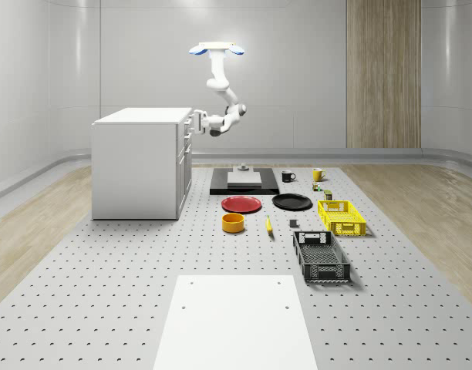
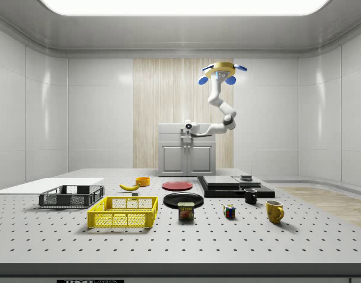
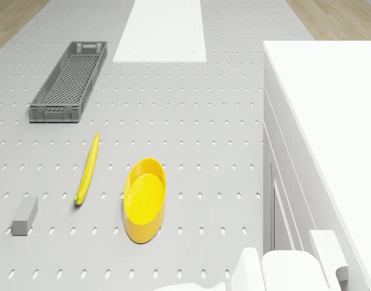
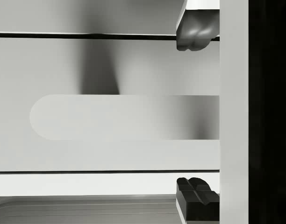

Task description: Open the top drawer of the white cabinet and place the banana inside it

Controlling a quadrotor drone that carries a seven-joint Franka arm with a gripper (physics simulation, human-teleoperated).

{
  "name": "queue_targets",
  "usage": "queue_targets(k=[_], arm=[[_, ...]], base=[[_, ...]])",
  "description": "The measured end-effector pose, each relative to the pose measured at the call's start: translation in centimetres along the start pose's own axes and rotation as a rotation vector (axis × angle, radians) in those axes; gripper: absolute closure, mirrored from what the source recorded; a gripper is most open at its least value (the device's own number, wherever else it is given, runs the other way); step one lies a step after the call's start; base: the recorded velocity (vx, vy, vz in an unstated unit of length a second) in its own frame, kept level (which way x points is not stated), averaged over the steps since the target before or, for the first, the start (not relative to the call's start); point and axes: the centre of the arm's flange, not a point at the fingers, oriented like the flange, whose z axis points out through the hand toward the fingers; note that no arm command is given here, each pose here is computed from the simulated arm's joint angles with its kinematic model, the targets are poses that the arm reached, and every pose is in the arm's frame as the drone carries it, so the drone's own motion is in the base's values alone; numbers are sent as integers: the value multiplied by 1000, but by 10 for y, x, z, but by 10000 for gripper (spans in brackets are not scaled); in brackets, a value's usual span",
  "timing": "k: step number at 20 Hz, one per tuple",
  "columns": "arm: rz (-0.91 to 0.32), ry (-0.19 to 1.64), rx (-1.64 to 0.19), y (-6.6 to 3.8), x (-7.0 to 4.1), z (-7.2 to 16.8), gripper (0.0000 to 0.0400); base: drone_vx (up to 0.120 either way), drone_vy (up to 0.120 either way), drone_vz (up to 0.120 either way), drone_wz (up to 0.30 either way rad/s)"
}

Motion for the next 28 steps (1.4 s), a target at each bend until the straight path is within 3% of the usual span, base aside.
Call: queue_targets(k=[6, 7, 8, 10, 12, 15, 20, 23, 28], arm=[[0, 0, 0, 0, 0, 4, 0], [0, 0, 0, 0, 0, 4, 23], [0, 0, 0, 0, 0, 4, 83], [0, 0, 0, 0, 0, 5, 167], [0, 0, 0, 0, 0, 5, 217], [0, 0, 0, 0, 0, 5, 258], [4, 0, 0, 0, 0, 5, 284], [24, 7, -7, -1, -3, 4, 264], [20, 4, -4, 0, -1, -3, 278]], base=[[0, 0, 0, 0], [0, 0, 0, 0], [0, 0, 0, 0], [0, 0, 0, 0], [0, 0, 0, 0], [0, 0, 0, 0], [0, 0, 0, 0], [0, 0, 0, 0], [0, 0, 0, 0]])
